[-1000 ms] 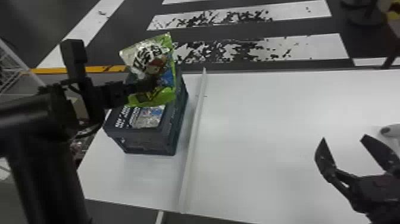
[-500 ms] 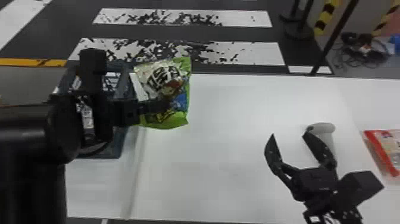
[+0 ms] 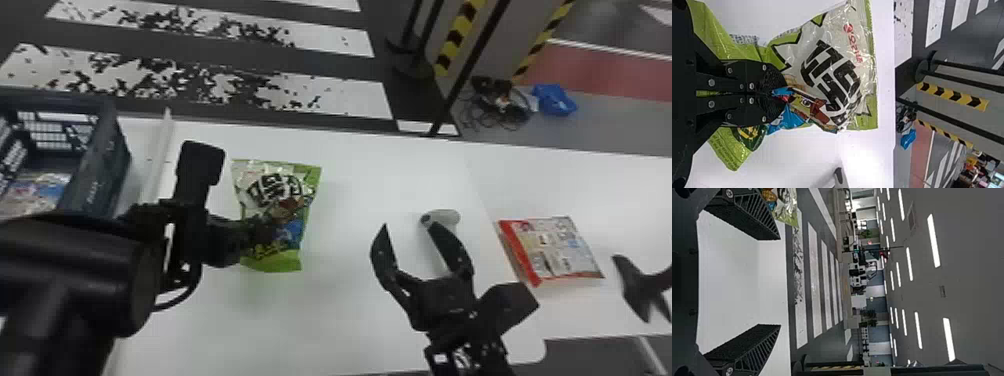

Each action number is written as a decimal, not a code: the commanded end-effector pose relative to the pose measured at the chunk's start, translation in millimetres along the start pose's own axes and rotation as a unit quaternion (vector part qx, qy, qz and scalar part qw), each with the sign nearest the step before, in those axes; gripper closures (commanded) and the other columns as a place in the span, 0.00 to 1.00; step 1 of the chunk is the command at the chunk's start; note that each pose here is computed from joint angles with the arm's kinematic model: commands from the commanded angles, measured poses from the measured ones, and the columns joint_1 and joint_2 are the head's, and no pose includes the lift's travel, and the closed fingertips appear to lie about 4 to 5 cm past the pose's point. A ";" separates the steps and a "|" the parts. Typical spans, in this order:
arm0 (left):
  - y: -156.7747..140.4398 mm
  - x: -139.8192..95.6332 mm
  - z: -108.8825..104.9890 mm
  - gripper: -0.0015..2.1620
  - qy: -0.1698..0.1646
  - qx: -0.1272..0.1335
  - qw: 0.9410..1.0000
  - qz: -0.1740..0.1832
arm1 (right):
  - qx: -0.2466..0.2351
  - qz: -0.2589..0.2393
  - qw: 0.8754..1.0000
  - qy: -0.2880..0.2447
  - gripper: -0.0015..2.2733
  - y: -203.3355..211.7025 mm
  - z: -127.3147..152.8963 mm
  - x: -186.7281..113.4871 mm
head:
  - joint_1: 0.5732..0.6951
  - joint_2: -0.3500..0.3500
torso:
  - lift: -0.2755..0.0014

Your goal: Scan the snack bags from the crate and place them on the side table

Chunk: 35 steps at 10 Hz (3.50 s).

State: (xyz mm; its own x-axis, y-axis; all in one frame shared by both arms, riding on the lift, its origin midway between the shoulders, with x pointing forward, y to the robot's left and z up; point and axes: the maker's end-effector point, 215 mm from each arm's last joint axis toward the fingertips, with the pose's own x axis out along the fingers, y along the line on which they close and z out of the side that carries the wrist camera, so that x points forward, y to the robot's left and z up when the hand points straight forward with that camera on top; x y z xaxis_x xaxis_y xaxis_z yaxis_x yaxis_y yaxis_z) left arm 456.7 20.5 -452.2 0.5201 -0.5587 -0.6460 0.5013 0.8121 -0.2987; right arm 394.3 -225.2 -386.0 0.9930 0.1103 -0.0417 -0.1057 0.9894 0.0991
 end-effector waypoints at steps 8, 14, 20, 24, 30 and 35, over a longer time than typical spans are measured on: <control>-41.4 10.6 23.5 0.01 -0.077 0.030 0.996 -0.028 | 0.007 -0.002 1.000 0.003 0.04 -3.1 0.9 0.3 | 1.00 0.03 | 0.66; 56.5 -106.4 106.6 0.02 -0.289 0.037 0.952 0.094 | 0.045 0.016 0.996 0.079 0.04 8.9 -26.3 1.5 | 1.00 0.18 | 0.66; 161.9 -237.4 79.6 0.02 -0.379 0.052 0.896 0.225 | 0.162 0.079 0.953 0.243 0.04 52.3 -87.3 -22.1 | 1.00 0.60 | 0.66; 176.5 -275.3 62.6 0.02 -0.404 0.057 0.878 0.252 | 0.257 0.158 0.900 0.314 0.04 96.3 -101.4 -36.1 | 1.00 0.81 | 0.66; 172.5 -270.4 51.1 0.02 -0.399 0.046 0.885 0.236 | 0.284 0.181 0.870 0.361 0.04 107.3 -127.3 -17.2 | 1.00 0.88 | 0.66; 173.1 -265.8 45.7 0.03 -0.394 0.042 0.888 0.232 | 0.314 0.206 0.851 0.367 0.40 124.1 -132.9 1.8 | 1.00 0.92 | 0.66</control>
State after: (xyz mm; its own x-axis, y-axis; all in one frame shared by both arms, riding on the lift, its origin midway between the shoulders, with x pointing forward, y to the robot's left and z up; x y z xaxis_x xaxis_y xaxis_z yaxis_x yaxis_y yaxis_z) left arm 437.2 301.9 -299.3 0.9902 -0.1386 0.0184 0.1394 0.9889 -0.0522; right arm 373.0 -89.3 -505.3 0.5532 0.6921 -0.4637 -0.1624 0.6355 0.7549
